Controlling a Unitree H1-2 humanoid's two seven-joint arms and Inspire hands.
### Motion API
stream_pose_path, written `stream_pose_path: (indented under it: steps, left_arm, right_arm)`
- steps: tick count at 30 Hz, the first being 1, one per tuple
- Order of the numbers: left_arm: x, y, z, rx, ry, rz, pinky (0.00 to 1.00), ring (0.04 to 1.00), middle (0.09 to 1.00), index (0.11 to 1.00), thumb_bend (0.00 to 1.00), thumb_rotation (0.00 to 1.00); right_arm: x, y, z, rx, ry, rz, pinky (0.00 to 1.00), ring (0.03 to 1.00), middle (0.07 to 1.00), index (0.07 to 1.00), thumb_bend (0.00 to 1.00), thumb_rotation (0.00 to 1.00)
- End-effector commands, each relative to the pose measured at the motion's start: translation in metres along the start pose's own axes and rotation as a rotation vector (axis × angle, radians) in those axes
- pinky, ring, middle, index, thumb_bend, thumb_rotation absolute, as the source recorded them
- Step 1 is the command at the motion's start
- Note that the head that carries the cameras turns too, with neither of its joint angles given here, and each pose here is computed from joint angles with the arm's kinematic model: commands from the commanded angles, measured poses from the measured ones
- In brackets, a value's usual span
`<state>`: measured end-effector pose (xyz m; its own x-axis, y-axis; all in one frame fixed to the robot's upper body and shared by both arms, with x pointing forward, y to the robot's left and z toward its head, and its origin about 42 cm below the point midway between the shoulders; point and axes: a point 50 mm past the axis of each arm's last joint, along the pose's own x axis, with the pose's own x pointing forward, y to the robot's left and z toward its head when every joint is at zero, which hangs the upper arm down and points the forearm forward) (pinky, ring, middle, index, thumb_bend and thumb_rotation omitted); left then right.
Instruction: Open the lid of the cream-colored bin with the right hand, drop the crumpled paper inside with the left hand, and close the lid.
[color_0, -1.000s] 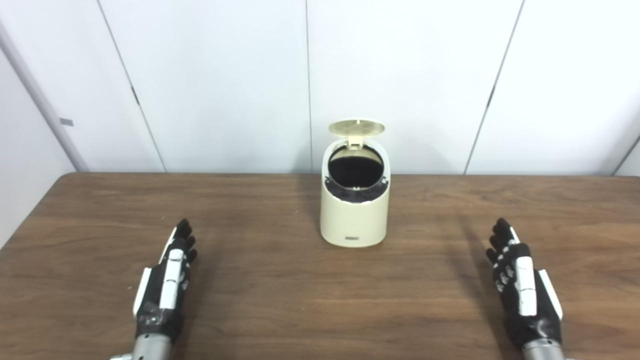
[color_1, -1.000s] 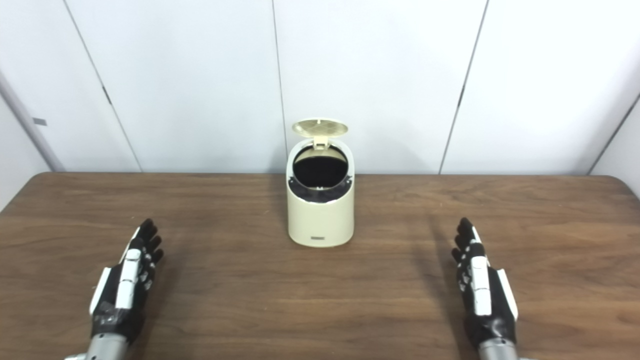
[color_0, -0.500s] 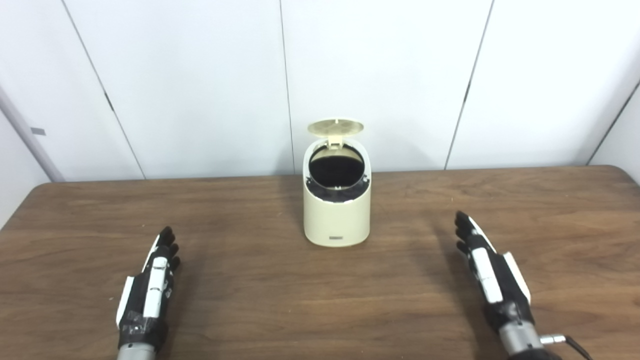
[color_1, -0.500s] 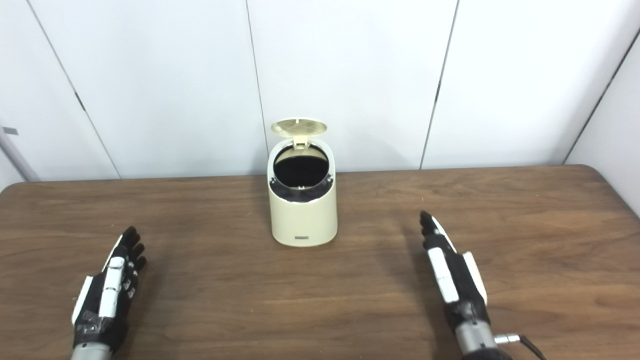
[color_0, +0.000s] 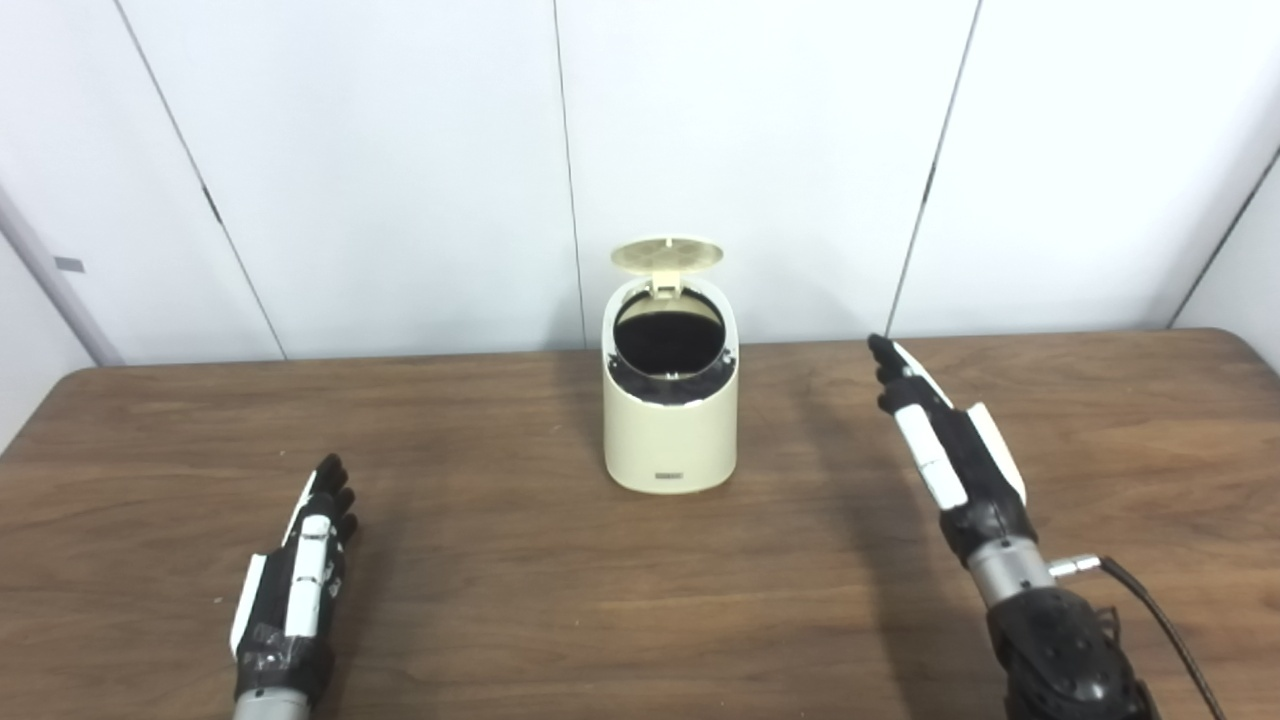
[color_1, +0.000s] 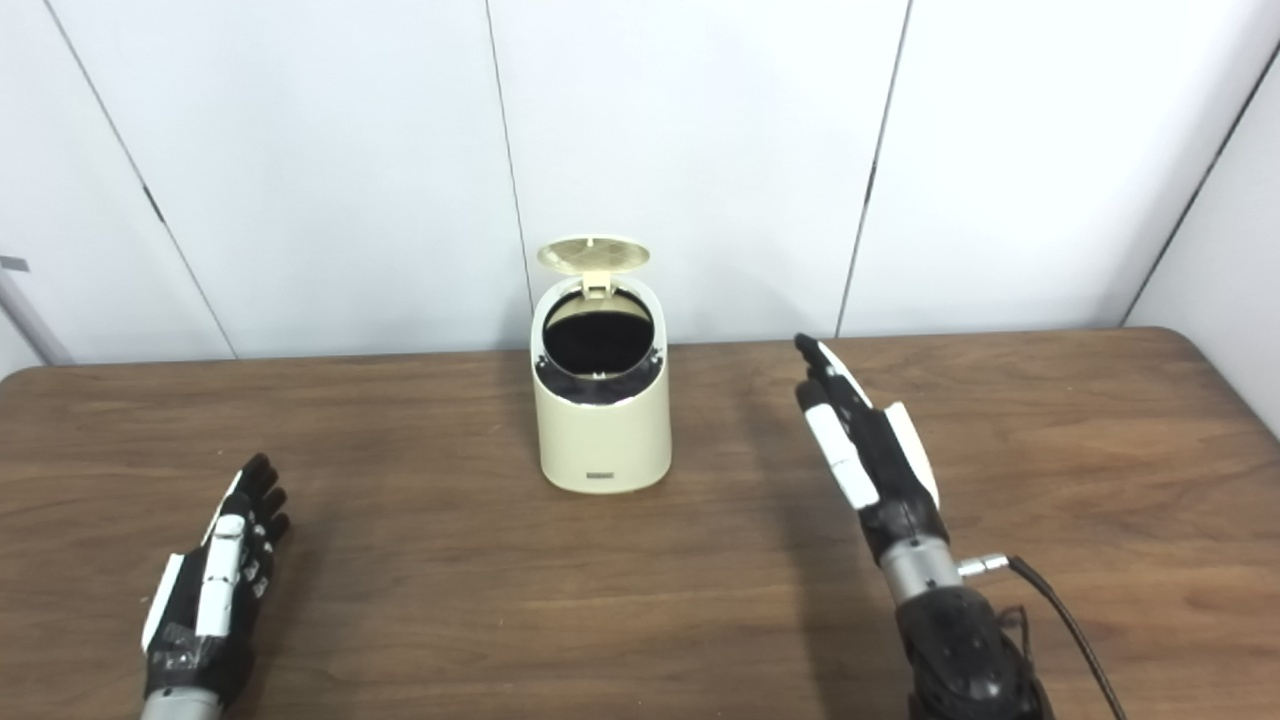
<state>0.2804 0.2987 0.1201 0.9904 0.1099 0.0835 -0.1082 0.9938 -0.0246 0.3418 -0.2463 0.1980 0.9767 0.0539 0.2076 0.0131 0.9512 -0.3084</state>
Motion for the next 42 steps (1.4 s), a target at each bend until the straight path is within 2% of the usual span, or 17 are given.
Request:
stream_pose_path:
  steps: [1, 7, 16, 22, 31, 42]
  left_arm:
    - [0.004, -0.005, 0.005, 0.003, -0.021, -0.016, 1.00, 1.000, 1.000, 1.000, 0.40, 0.92]
    - [0.002, -0.007, 0.004, -0.006, -0.021, -0.012, 1.00, 1.000, 1.000, 1.000, 0.40, 0.94]
    - [0.003, -0.008, 0.002, -0.006, -0.017, -0.009, 1.00, 1.000, 1.000, 1.000, 0.41, 0.92]
    - [0.004, -0.011, 0.001, -0.019, -0.015, 0.000, 1.00, 1.000, 1.000, 1.000, 0.39, 0.92]
    - [0.002, -0.013, -0.001, -0.030, -0.013, 0.008, 1.00, 1.000, 1.000, 1.000, 0.36, 0.89]
    - [0.000, -0.014, -0.005, -0.057, -0.011, 0.005, 1.00, 1.000, 1.000, 1.000, 0.36, 0.84]
  right_arm:
    - [0.015, -0.007, 0.021, -0.055, -0.090, 0.000, 0.89, 0.940, 0.951, 0.916, 0.63, 1.00]
    - [0.029, -0.003, 0.034, -0.168, -0.123, 0.023, 0.84, 0.918, 0.937, 0.913, 0.64, 1.00]
    - [0.052, 0.005, 0.053, -0.226, -0.160, 0.040, 0.85, 0.920, 0.937, 0.909, 0.60, 1.00]
    - [0.064, 0.010, 0.064, -0.254, -0.192, 0.045, 0.93, 0.949, 0.952, 0.941, 0.54, 1.00]
    - [0.083, 0.012, 0.084, -0.319, -0.235, 0.059, 0.89, 0.940, 0.956, 0.938, 0.56, 1.00]
    - [0.101, 0.009, 0.101, -0.381, -0.250, 0.076, 0.87, 0.944, 0.959, 0.932, 0.56, 1.00]
